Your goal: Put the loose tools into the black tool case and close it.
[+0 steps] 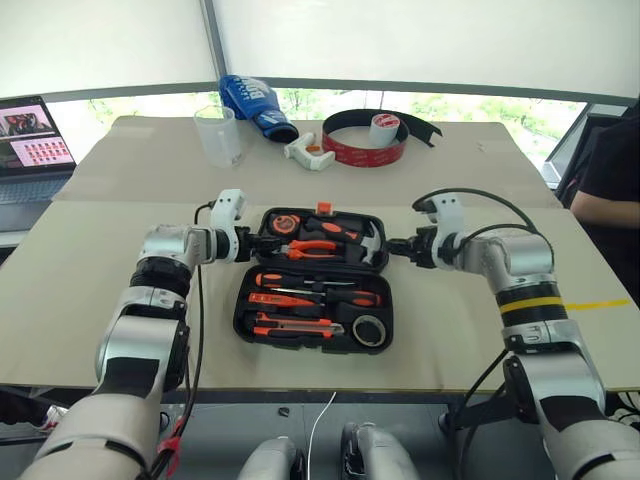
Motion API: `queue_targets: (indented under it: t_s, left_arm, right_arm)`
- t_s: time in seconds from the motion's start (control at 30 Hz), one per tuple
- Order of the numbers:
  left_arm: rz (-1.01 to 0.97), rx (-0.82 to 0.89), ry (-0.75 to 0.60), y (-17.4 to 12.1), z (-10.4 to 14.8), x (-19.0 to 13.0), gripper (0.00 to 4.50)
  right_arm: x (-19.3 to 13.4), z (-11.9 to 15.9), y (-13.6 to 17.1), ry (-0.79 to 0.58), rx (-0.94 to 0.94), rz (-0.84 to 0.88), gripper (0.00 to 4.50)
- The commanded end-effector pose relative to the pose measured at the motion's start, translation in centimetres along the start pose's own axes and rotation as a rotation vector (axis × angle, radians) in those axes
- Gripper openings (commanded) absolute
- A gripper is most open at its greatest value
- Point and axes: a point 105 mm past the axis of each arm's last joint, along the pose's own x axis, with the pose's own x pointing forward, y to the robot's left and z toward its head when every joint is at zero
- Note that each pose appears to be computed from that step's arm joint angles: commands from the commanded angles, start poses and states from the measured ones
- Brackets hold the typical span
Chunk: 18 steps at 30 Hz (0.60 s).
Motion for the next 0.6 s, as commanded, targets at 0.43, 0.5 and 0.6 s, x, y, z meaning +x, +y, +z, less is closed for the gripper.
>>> queue_targets:
  t_s: [0.43,0.5,0.6]
  left_arm:
    - [-0.026,-0.006,-0.051,-0.5,1.7,-0.4,0.0]
    - [-0.031,-0.002,-0.063,-0.5,2.0,-0.6,0.0]
    - [-0.047,0.061,-0.141,-0.8,3.3,-1.0,0.0]
  right_arm:
    - [0.2,-0.6,1.1,0.023,-0.097,0.027,0.8]
    - [0.2,-0.5,1.2,0.011,-0.106,0.026,0.11]
    - [-0.3,1.5,1.4,-0.095,-0.152,0.011,0.05]
